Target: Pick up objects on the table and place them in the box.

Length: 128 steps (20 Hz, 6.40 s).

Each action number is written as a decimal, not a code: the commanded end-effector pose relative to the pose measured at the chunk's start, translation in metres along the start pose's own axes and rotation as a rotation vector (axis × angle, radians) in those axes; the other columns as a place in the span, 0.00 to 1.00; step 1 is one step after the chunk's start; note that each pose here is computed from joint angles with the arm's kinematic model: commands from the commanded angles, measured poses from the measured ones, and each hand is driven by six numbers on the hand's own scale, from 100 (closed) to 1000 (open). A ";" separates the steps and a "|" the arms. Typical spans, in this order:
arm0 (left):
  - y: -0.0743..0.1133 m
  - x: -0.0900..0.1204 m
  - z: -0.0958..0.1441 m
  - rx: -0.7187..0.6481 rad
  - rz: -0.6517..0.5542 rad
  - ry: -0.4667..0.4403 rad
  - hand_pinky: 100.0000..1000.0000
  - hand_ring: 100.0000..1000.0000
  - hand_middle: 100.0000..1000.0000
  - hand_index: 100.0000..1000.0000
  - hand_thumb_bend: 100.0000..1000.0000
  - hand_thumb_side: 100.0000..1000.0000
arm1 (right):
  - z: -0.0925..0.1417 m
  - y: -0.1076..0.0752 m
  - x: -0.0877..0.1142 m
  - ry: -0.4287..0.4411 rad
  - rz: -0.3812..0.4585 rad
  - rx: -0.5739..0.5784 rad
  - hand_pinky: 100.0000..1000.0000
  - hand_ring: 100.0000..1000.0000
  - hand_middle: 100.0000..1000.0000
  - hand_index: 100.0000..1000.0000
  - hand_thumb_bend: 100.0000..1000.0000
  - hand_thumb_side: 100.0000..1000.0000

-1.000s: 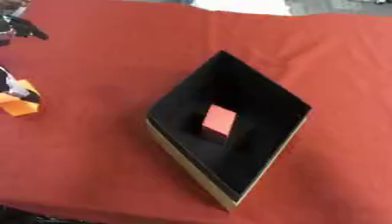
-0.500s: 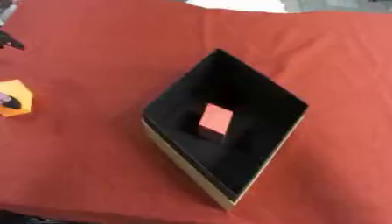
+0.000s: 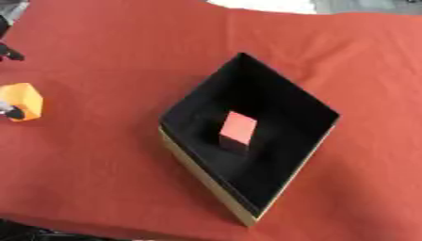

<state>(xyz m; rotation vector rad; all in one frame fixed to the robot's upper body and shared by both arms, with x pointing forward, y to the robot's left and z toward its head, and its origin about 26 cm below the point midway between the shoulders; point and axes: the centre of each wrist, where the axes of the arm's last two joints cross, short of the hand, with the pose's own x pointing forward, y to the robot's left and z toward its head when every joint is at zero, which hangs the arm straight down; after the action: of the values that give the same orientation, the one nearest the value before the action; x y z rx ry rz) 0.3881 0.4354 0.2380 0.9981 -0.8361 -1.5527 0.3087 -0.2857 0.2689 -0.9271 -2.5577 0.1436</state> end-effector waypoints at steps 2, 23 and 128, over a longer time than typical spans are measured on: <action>0.009 -0.012 0.005 0.035 0.001 0.050 0.80 0.88 0.88 0.95 0.78 0.38 | -0.007 -0.006 0.005 -0.034 0.007 -0.008 0.80 0.67 0.60 0.79 0.00 0.65; -0.011 -0.013 -0.019 -0.025 -0.017 0.048 0.57 0.66 0.56 0.72 0.68 0.29 | -0.007 -0.006 0.005 -0.025 -0.005 -0.011 0.80 0.67 0.60 0.79 0.00 0.65; 0.086 0.357 0.036 0.443 -0.397 -0.957 0.61 0.71 0.73 0.91 0.46 0.19 | 0.001 -0.002 0.003 -0.003 -0.037 0.014 0.80 0.66 0.58 0.79 0.00 0.65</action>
<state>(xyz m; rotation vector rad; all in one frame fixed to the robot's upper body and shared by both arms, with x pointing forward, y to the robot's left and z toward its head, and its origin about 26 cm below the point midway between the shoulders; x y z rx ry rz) 0.3584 0.0697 0.2623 0.6737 -1.7608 -2.2794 0.3088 -0.2834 0.2613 -0.8589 -2.5441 0.1502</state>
